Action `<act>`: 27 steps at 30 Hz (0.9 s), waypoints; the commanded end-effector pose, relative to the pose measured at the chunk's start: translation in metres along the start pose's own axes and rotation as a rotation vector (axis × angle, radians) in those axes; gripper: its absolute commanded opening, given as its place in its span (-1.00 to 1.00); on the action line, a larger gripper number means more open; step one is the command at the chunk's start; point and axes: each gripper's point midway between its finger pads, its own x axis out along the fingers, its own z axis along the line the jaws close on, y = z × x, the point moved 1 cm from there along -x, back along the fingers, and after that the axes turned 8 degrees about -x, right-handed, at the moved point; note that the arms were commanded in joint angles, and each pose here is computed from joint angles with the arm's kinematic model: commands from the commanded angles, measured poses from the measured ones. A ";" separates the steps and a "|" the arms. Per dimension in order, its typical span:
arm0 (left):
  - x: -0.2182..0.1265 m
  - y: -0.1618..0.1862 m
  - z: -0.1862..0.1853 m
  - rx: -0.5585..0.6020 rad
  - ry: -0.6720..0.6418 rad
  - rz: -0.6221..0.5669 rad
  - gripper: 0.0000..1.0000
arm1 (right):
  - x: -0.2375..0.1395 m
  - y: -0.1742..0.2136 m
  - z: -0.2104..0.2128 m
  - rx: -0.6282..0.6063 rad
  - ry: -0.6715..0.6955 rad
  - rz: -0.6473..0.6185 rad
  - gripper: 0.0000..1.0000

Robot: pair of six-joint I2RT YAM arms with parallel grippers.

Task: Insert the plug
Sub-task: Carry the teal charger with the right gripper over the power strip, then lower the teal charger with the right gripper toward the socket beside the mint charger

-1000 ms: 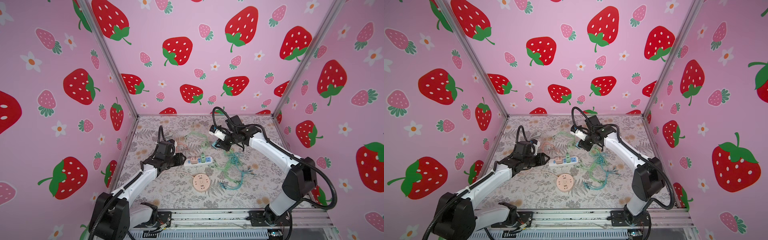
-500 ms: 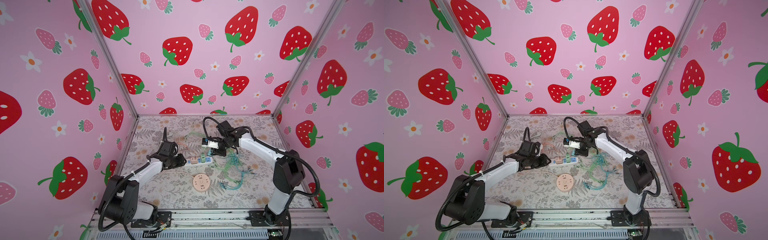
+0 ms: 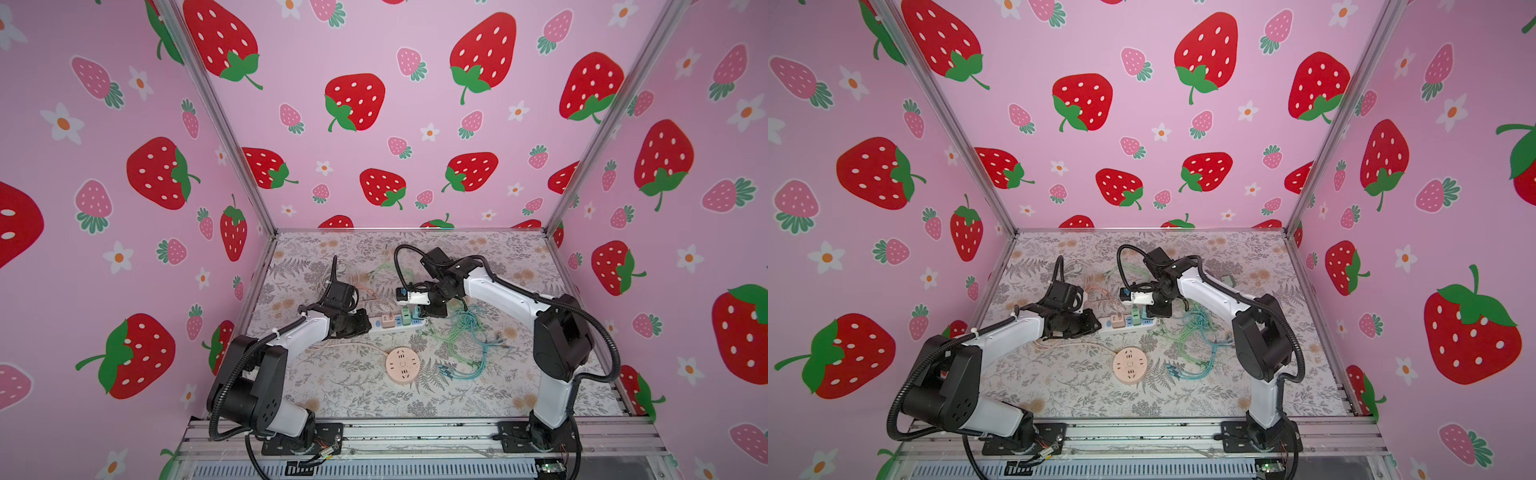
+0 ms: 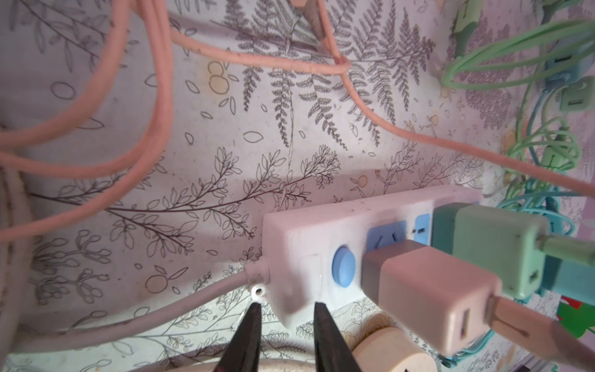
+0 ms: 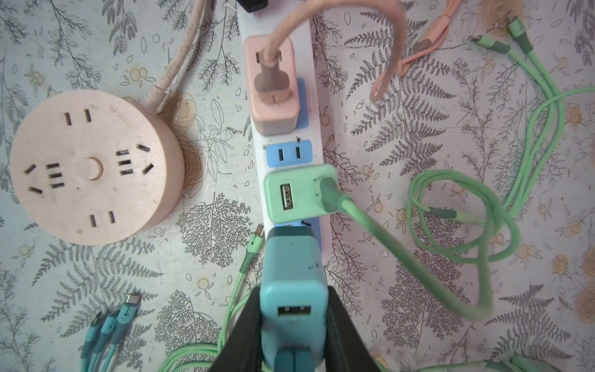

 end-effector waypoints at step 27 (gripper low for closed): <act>0.012 -0.012 0.002 0.037 -0.026 -0.007 -0.52 | 0.024 0.003 0.009 -0.054 -0.049 0.098 -0.73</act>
